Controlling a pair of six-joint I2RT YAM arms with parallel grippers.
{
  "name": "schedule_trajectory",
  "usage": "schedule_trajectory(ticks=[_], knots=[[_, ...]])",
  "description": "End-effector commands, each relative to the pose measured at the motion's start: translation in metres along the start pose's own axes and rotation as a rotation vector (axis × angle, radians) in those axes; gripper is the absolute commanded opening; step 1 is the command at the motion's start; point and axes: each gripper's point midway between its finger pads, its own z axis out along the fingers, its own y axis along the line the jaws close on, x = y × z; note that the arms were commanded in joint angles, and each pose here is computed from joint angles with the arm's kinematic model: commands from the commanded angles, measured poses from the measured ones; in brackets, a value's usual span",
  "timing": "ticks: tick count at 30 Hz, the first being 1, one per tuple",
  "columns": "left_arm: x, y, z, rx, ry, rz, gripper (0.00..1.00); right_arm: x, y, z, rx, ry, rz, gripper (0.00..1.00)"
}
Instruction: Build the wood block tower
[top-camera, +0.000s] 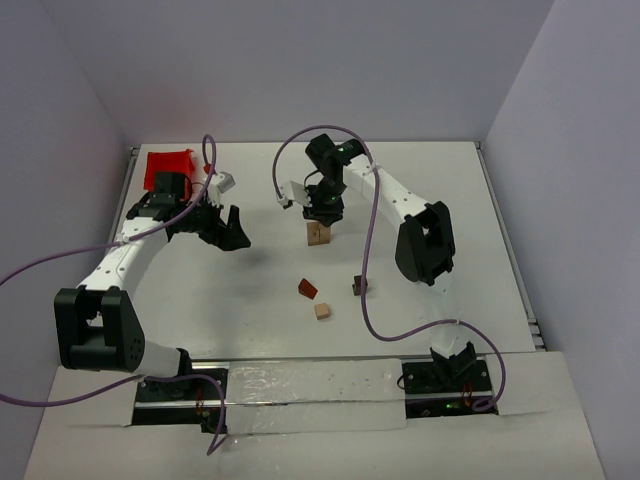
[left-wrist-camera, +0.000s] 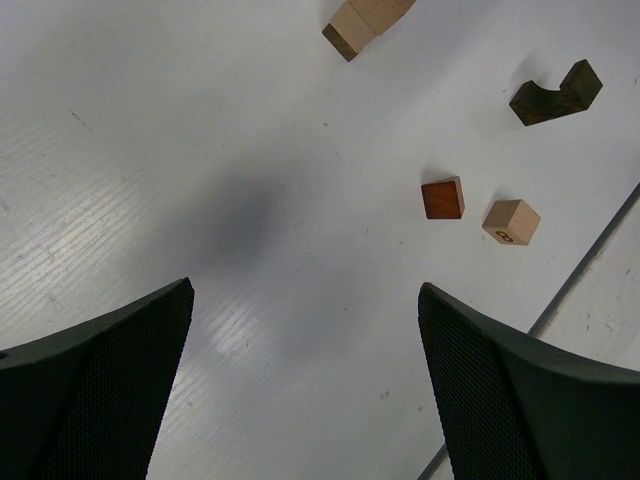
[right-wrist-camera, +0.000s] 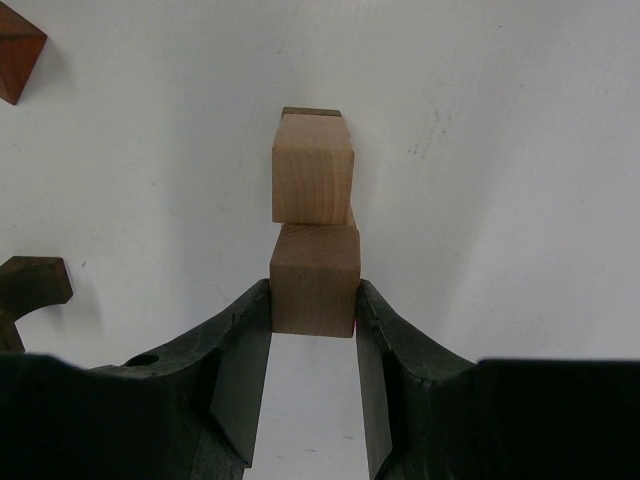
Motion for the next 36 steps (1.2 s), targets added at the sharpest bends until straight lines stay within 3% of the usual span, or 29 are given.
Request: schedule_trajectory(ticks=[1,21,25,32,36], knots=[[-0.0174,-0.0010,-0.0054,0.015,-0.037,0.042,0.99,-0.0039,-0.0024,0.0000,0.012,-0.001,-0.026,0.39],[-0.0176,-0.0005,-0.0052,0.017,-0.033,0.048,0.99,-0.0020,-0.0025,0.0021,0.011,0.004,-0.018,0.43],[-0.0187,-0.0003,-0.0055,0.017,-0.034,0.050,0.99,-0.0015,-0.0024,0.0019,0.013,0.007,-0.014,0.53],[-0.0195,0.0000,-0.0051,0.019,-0.034,0.053,0.99,-0.0038,-0.0029,0.0008,0.020,0.000,-0.005,0.82],[-0.0220,-0.0011,-0.0068,0.016,-0.045,0.059,0.99,-0.0086,-0.0034,-0.0052,0.029,-0.019,-0.004,0.90]])
